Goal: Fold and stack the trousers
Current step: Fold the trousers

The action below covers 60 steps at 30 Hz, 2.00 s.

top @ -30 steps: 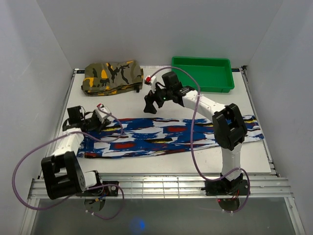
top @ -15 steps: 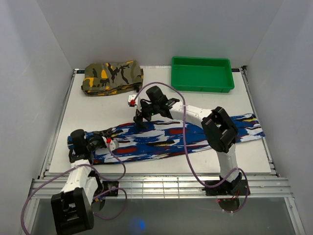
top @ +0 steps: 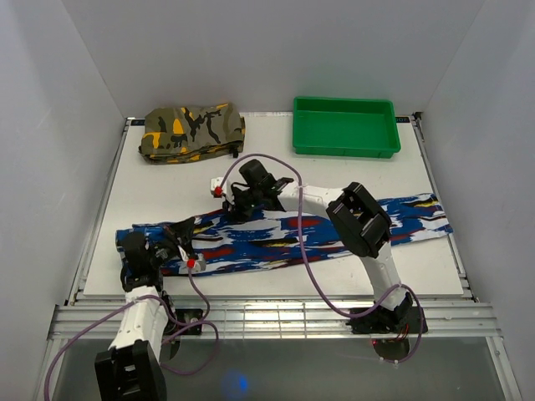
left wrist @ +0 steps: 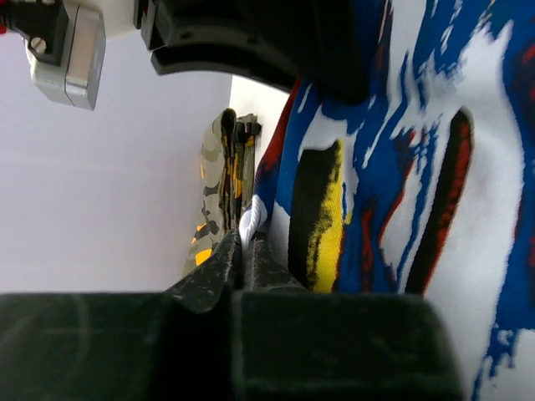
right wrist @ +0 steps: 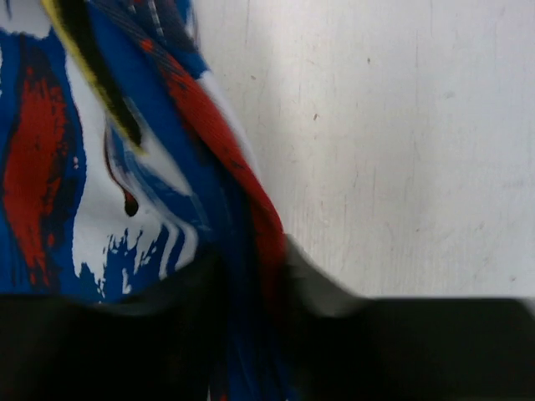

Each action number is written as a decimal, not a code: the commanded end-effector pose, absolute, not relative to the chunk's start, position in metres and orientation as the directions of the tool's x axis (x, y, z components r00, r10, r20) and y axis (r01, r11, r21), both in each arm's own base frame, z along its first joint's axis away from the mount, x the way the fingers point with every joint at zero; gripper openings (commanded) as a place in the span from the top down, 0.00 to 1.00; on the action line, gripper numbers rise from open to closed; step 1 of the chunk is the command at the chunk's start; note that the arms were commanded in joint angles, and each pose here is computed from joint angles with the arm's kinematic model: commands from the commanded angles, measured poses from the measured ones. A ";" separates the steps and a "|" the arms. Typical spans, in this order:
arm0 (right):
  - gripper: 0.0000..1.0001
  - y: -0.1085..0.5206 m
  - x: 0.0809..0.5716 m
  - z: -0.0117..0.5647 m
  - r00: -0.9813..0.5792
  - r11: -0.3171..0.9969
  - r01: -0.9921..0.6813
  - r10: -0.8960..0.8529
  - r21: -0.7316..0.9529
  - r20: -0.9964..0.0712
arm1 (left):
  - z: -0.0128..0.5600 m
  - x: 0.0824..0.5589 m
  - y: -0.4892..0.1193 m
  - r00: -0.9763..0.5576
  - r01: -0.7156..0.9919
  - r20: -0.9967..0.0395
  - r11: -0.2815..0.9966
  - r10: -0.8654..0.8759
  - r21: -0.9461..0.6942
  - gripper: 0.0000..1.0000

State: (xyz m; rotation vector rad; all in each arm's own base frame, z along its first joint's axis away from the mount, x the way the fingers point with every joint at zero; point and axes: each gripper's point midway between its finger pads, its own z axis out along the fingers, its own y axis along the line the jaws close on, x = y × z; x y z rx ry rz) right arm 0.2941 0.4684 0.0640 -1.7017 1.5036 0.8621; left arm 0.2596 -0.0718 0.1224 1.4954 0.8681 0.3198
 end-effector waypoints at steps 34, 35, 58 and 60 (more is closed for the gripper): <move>0.92 0.424 0.239 0.118 0.767 0.214 -0.141 -0.594 -0.967 -0.243 | 0.119 0.285 -0.052 -0.787 0.605 -0.574 0.469 0.228 -0.644 0.25; 0.92 0.424 0.239 0.121 0.768 0.220 -0.138 -0.592 -0.966 -0.244 | 0.111 0.281 -0.054 -0.802 0.590 -0.548 0.461 0.238 -0.662 0.19; 0.92 0.420 0.244 0.128 0.764 0.219 -0.099 -0.609 -0.971 -0.215 | 0.061 0.241 -0.070 -0.697 0.717 -0.578 0.401 0.424 -0.570 0.64; 0.81 0.418 0.245 0.128 0.754 0.216 -0.109 -0.618 -0.970 -0.222 | 0.065 0.255 -0.068 -0.642 0.763 -0.642 0.425 0.419 -0.487 0.99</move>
